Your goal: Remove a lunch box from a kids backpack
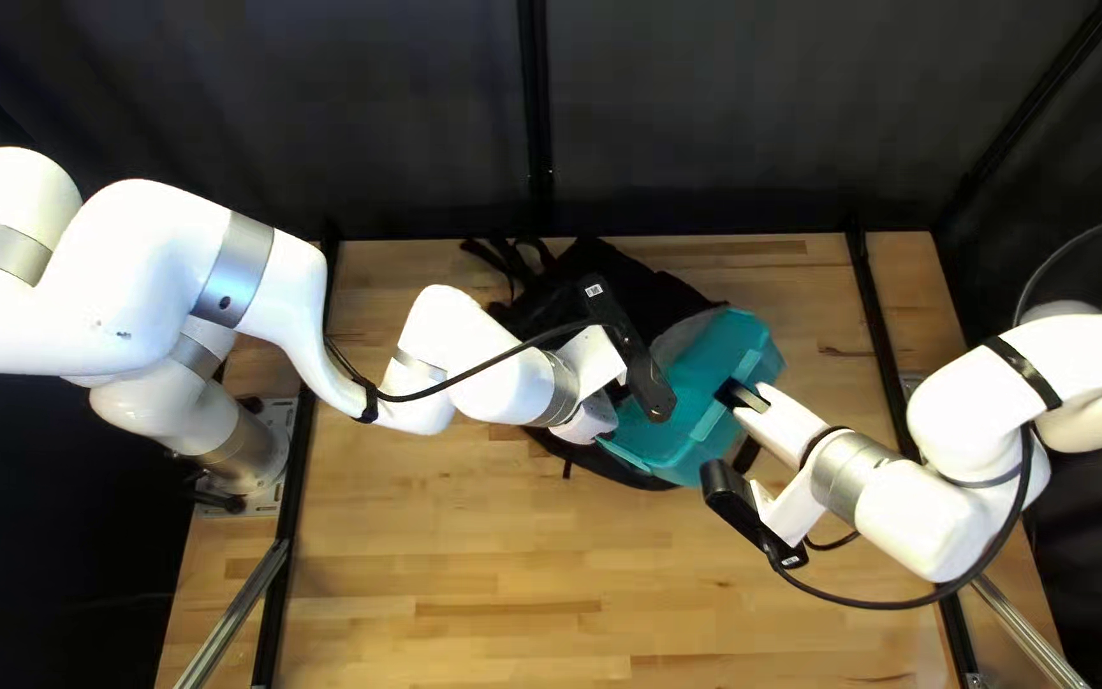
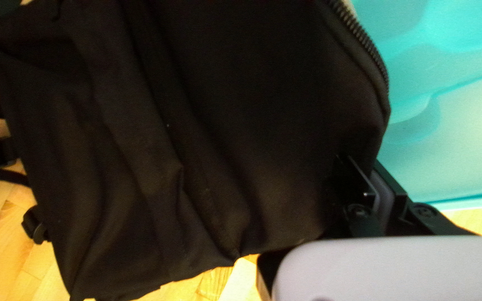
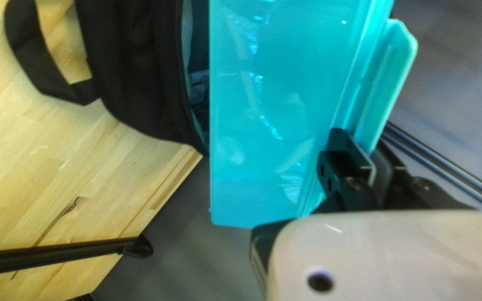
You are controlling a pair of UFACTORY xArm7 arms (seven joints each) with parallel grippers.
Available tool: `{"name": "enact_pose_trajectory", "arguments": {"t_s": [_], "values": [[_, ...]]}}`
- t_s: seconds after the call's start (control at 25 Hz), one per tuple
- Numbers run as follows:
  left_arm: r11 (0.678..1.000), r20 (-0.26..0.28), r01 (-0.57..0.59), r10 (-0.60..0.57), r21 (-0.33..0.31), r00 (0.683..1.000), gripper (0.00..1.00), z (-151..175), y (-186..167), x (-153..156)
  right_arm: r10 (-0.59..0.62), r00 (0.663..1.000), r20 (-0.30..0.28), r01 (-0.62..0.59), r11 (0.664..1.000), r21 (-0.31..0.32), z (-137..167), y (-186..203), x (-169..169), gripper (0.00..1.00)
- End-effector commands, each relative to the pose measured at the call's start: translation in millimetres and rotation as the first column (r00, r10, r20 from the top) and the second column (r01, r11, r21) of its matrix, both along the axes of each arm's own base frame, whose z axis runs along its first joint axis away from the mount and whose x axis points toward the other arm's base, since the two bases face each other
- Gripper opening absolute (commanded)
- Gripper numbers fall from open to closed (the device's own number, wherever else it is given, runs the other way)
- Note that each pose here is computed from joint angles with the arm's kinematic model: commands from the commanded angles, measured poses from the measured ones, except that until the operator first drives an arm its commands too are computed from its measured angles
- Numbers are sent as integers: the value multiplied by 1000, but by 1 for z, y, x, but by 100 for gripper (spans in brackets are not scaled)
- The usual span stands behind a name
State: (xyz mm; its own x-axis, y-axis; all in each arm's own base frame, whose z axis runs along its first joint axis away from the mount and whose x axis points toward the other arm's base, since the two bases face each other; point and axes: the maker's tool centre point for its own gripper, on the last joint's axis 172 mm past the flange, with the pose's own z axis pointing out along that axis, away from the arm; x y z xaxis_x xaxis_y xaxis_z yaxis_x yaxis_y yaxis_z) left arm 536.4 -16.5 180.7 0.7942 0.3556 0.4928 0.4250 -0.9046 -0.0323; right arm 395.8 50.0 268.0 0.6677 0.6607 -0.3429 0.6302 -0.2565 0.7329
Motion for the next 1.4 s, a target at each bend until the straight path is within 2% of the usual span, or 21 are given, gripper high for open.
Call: {"name": "enact_pose_trajectory", "arguments": {"t_s": [0.04, 0.36, 0.76, 1.04, 1.4], "values": [[1000, -2, -2, 2, 0, 1000, 0, -1, 1, -1, -6, 1000, 1, 6, 1000, -11, 7, 7, -16, 0], [1000, -14, -6, 6, 13, 1000, 0, 11, 4, -20, -31, 1000, 2, 32, 999, -25, 12, 19, -44, 0], [1000, -72, -11, 12, 11, 997, 0, 24, 15, -71, -98, 995, 0, 98, 995, -33, 18, 11, -81, 0], [1000, -96, -18, 19, 15, 995, 0, 27, 15, -101, -148, 989, 4, 148, 989, -16, 17, -16, -99, 0], [1000, -116, 12, -13, -6, 993, 0, 34, 11, -137, -229, 974, -8, 229, 972, 49, -6, -87, -112, 0]]}}
